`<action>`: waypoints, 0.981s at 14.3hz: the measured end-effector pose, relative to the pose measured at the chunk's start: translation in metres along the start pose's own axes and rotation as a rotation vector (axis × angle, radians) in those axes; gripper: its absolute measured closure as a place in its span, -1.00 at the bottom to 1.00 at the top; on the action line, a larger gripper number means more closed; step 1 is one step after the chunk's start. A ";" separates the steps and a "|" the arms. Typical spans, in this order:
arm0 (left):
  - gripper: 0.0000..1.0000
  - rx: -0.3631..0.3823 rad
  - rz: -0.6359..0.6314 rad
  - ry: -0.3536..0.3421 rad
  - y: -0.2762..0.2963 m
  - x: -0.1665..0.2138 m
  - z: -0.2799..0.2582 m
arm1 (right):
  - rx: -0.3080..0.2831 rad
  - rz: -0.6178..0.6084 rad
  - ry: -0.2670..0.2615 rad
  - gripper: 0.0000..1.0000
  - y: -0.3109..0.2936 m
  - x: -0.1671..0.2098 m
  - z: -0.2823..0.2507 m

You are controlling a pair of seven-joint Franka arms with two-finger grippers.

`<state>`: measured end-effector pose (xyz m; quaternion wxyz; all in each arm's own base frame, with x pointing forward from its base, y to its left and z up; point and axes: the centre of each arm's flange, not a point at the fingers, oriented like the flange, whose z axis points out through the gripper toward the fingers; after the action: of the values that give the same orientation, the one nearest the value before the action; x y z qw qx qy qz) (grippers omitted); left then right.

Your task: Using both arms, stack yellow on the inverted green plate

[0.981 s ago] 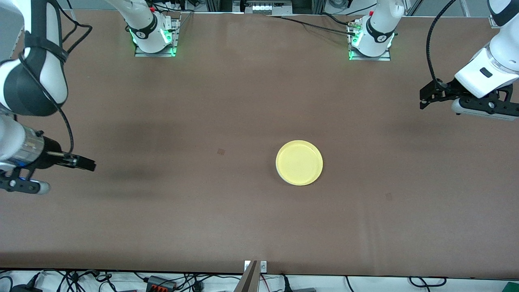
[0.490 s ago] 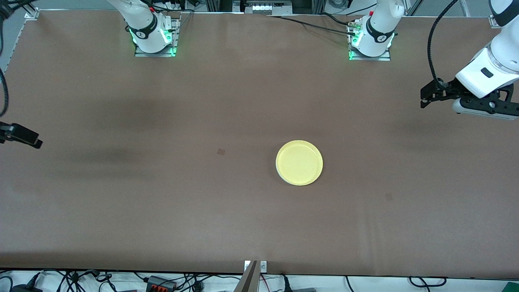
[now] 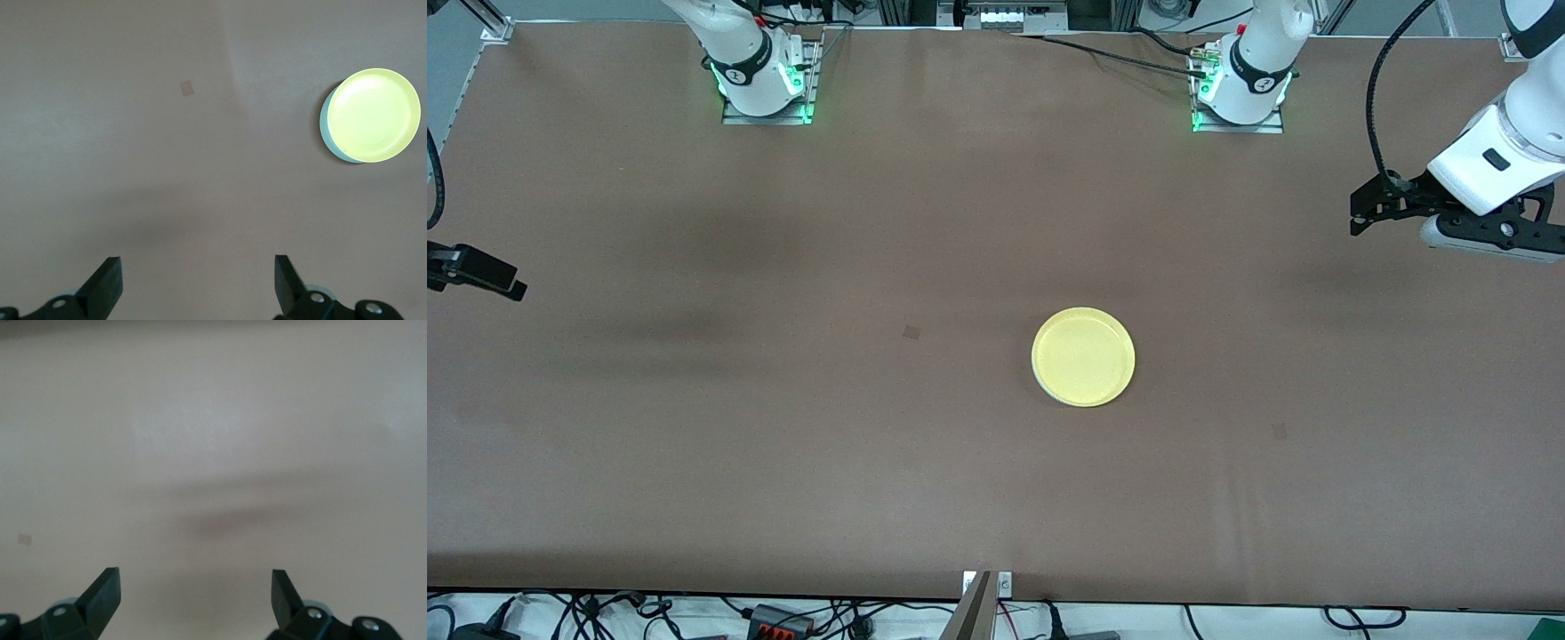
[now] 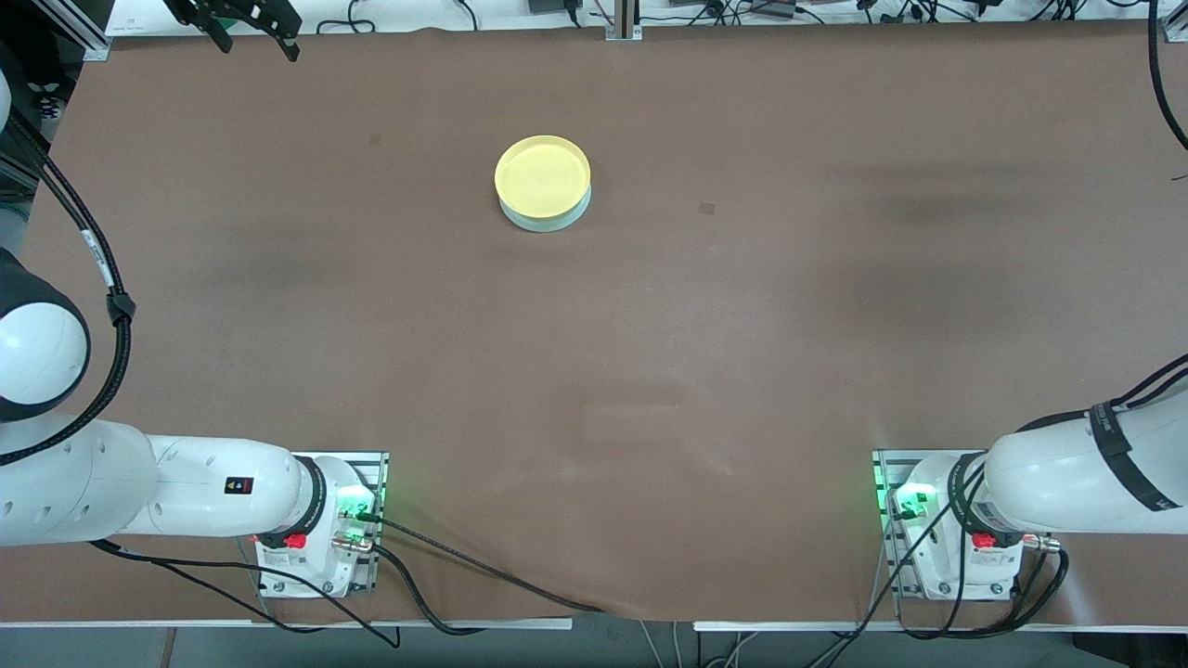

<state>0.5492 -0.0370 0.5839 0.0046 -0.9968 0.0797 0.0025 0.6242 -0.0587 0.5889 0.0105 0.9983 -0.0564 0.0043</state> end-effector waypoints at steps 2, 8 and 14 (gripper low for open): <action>-1.00 0.000 0.000 0.001 0.000 0.000 -0.001 | 0.002 0.000 -0.010 -1.00 0.001 -0.010 0.002; -1.00 0.000 0.000 0.002 0.000 0.000 -0.001 | 0.008 -0.011 -0.020 -1.00 -0.002 -0.049 0.008; -1.00 0.000 0.000 0.004 0.000 0.000 -0.002 | -0.001 -0.016 0.001 -1.00 -0.002 -0.063 0.016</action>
<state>0.5495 -0.0369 0.5863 0.0046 -0.9968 0.0796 0.0005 0.5623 -0.0500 0.5719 0.0111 0.9988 -0.0484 0.0046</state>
